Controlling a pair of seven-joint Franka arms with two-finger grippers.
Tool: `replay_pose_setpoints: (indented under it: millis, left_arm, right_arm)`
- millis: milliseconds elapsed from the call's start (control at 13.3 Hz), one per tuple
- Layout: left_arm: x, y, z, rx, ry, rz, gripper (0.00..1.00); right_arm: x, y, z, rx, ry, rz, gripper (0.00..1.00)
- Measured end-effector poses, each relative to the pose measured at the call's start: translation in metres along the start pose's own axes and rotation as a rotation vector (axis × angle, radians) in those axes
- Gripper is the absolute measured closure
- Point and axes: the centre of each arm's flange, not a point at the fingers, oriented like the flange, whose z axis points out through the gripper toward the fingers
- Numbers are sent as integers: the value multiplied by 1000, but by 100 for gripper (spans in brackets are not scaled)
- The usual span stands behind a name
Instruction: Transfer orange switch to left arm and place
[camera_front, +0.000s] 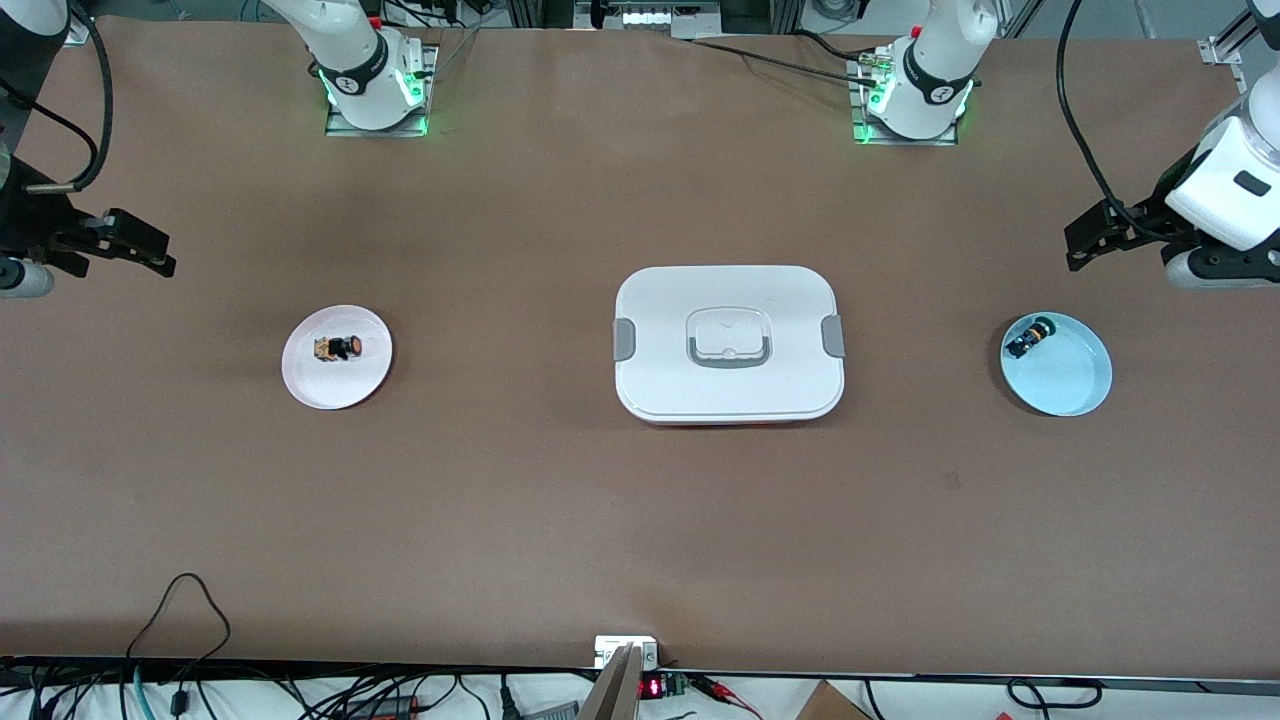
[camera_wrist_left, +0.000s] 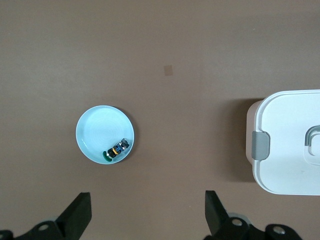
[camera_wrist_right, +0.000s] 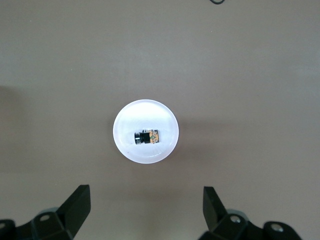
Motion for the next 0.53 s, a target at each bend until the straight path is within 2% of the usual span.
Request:
replay_pose_setpoints:
  millis: [526]
  left_arm:
    - [0, 0, 1, 0, -2, 0, 0]
  right_arm:
    - [15, -11, 34, -4, -57, -18, 0]
